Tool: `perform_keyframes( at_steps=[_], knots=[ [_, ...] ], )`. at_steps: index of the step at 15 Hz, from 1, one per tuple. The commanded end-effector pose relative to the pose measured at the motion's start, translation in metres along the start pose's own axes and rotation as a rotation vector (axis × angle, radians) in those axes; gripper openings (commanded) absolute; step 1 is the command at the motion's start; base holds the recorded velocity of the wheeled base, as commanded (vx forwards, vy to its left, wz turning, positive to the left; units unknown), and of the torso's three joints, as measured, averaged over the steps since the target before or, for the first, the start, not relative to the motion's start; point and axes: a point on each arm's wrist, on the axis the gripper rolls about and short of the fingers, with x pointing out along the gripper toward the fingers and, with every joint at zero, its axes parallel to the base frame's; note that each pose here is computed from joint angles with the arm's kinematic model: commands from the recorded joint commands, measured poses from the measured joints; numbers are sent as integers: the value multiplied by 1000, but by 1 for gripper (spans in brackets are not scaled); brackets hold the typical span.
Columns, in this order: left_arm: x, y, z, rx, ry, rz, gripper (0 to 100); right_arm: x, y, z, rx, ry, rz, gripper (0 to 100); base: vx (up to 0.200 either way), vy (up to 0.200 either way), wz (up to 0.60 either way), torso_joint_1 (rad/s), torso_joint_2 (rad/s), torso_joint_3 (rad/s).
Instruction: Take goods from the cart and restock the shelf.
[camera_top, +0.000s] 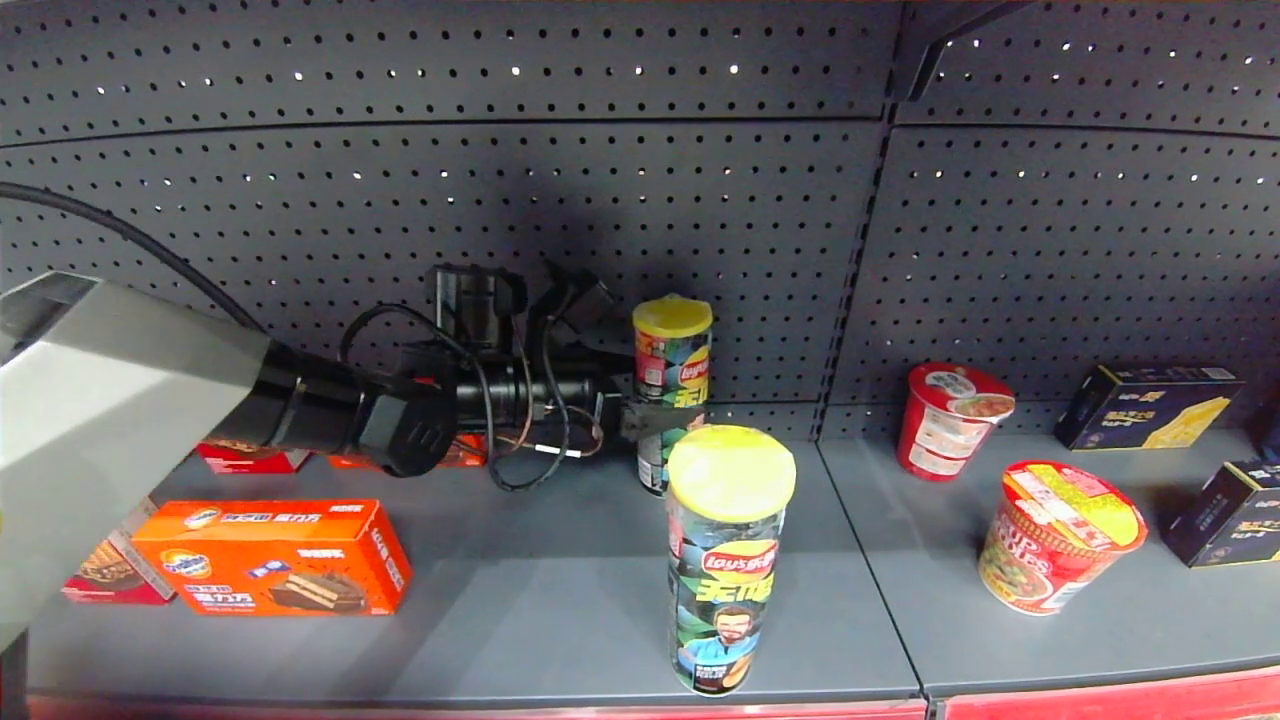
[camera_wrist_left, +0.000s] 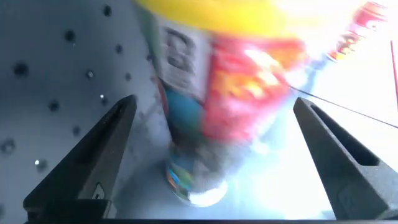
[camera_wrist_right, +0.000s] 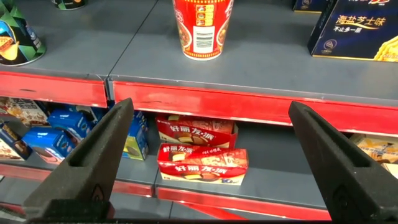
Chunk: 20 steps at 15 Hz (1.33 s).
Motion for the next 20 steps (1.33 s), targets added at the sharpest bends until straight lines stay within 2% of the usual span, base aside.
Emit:
perform_keyframes(
  at_steps=[1,4,6,7,10,11,13,14,16,17,18,20],
  knots=[
    [-26,-19,16,18,-21,6,100,0,0,-1,0,4,0,100,0,0,0,0,0,0],
    [-53,-28,22,17,-29,31,100,0,0,0,1,-2,-1,100,0,0,0,0,0,0],
    [-79,-42,22,10,-27,51,100,-4,-1,8,8,-24,-1,100,0,0,0,0,0,0],
    [-90,-50,23,10,-28,56,100,-8,-2,25,17,-41,15,100,0,0,0,0,0,0],
    [-128,-79,21,7,-33,84,100,-8,-4,117,45,-84,96,100,0,0,0,0,0,0],
    [-141,-85,19,5,-38,105,100,0,-2,145,42,-79,109,100,0,0,0,0,0,0],
    [-157,-92,22,11,-51,133,100,25,6,182,26,-45,157,100,0,0,0,0,0,0],
    [-165,-93,24,19,-61,174,100,43,12,196,15,-5,190,100,0,0,0,0,0,0],
    [-170,-92,28,34,-71,261,100,68,19,200,1,71,210,100,0,0,0,0,0,0],
    [-171,-91,29,42,-66,357,100,84,24,198,-10,112,216,100,0,0,0,0,0,0],
    [-176,-97,34,45,-68,472,100,103,32,194,-17,140,229,100,0,0,0,0,0,0],
    [-187,-112,35,40,-77,580,100,128,44,183,-36,159,220,100,0,0,0,0,0,0]
  ],
)
